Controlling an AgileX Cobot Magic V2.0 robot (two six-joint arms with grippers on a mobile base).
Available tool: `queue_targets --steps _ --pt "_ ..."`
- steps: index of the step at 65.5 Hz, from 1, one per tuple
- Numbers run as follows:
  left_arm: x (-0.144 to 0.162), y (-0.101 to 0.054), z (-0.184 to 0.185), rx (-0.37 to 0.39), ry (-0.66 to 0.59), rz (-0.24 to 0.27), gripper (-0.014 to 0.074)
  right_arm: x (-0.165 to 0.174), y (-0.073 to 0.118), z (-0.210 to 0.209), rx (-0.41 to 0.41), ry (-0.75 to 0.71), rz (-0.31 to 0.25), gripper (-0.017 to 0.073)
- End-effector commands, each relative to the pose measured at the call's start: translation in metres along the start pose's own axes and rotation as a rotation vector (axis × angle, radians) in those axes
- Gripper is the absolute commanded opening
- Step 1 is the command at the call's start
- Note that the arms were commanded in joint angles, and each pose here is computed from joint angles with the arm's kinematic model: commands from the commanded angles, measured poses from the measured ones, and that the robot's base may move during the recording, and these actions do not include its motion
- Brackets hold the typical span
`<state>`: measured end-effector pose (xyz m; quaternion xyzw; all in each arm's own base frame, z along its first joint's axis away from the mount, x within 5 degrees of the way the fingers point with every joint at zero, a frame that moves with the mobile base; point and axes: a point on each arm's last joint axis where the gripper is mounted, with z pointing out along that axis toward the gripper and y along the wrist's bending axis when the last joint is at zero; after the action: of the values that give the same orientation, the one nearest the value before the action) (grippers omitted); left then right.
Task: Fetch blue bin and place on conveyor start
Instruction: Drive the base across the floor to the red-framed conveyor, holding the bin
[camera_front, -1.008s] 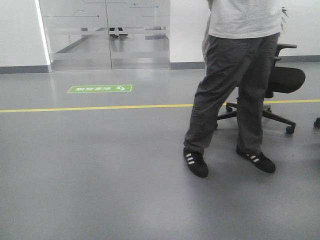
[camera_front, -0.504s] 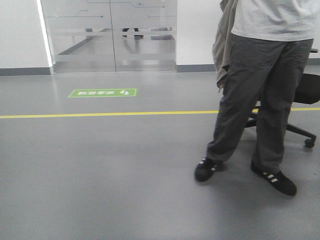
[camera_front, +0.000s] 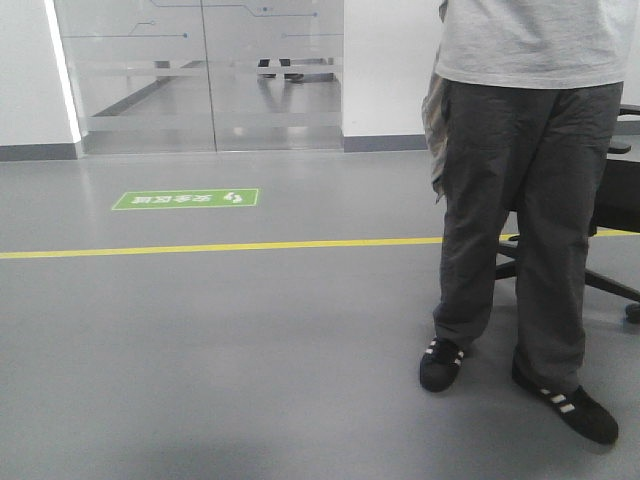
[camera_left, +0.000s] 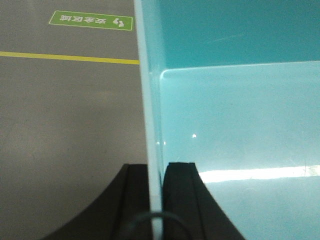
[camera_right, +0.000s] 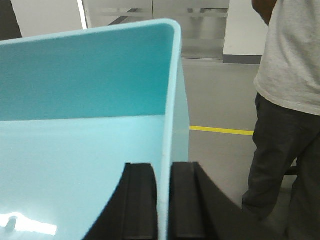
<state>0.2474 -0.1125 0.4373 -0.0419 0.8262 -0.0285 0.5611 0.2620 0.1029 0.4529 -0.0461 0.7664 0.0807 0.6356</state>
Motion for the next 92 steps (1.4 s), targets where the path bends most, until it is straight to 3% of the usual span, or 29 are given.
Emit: queue_targets --steps 1,92 --pt "-0.0053 -0.0062 -0.0015 0.061 -0.051 0.012 -0.0111 -0.0140 0.0102 -0.0072 -0.105 -0.123 -0.006 -0.0165" --pt "-0.0058 -0.0061 -0.0015 0.060 -0.056 0.018 -0.0111 -0.0140 0.0102 -0.0072 -0.105 -0.123 -0.006 -0.0165"
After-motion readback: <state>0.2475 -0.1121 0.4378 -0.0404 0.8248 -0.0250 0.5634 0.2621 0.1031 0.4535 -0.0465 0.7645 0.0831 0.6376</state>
